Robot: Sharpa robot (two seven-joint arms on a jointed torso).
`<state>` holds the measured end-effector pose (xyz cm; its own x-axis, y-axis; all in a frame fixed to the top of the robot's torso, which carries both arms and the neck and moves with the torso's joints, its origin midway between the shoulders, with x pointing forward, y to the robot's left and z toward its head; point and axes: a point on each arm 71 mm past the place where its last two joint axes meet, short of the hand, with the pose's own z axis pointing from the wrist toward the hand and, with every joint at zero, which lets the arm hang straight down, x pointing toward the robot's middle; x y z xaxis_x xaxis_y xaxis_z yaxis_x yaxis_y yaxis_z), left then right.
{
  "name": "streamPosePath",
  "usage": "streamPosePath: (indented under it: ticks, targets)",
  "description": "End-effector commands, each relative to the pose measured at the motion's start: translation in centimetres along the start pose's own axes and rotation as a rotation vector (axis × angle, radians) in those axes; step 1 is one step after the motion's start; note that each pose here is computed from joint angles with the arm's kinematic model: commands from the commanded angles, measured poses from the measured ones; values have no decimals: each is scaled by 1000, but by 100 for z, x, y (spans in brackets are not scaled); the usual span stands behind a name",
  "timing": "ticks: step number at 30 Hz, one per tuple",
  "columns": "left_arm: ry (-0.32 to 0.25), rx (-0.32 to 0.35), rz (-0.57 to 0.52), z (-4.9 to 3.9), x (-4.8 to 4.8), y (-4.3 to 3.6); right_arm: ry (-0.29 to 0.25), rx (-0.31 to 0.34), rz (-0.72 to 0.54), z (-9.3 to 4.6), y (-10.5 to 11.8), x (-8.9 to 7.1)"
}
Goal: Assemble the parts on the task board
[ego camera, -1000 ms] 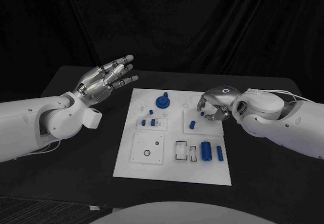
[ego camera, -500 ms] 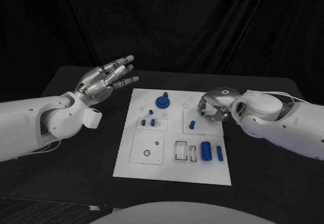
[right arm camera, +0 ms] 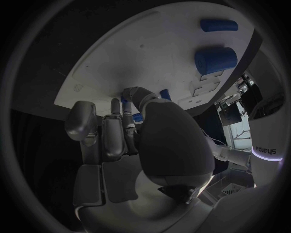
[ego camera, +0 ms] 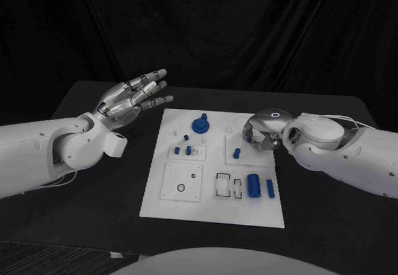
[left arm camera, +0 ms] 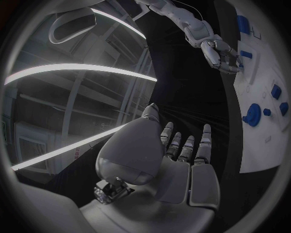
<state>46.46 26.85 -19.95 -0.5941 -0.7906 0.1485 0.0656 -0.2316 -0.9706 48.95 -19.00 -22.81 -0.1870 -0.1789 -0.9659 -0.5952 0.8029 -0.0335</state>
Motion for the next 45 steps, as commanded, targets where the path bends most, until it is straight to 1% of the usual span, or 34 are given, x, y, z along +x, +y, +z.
streamPosePath:
  ticks: [1, 12, 22, 34, 39, 45]
  targets:
    - [-2, 63, -9, 5, 5, -34, -31, -13, 20, 5, 7, -3]
    - [-7, 53, -9, 1, -1, 4, -47, -22, 41, 16, 10, -2]
    - [-9, 39, -14, -16, 1, 62, -68, -32, 44, 16, 17, -13]
    - [-13, 25, -16, -28, -9, 103, -111, -32, 51, -60, 1, -40]
    - [-13, 20, -16, -28, -12, 111, -132, -33, 53, -94, -2, -73]
    - [-12, 12, -18, -28, -16, 122, -163, -35, 50, -133, -1, -171]
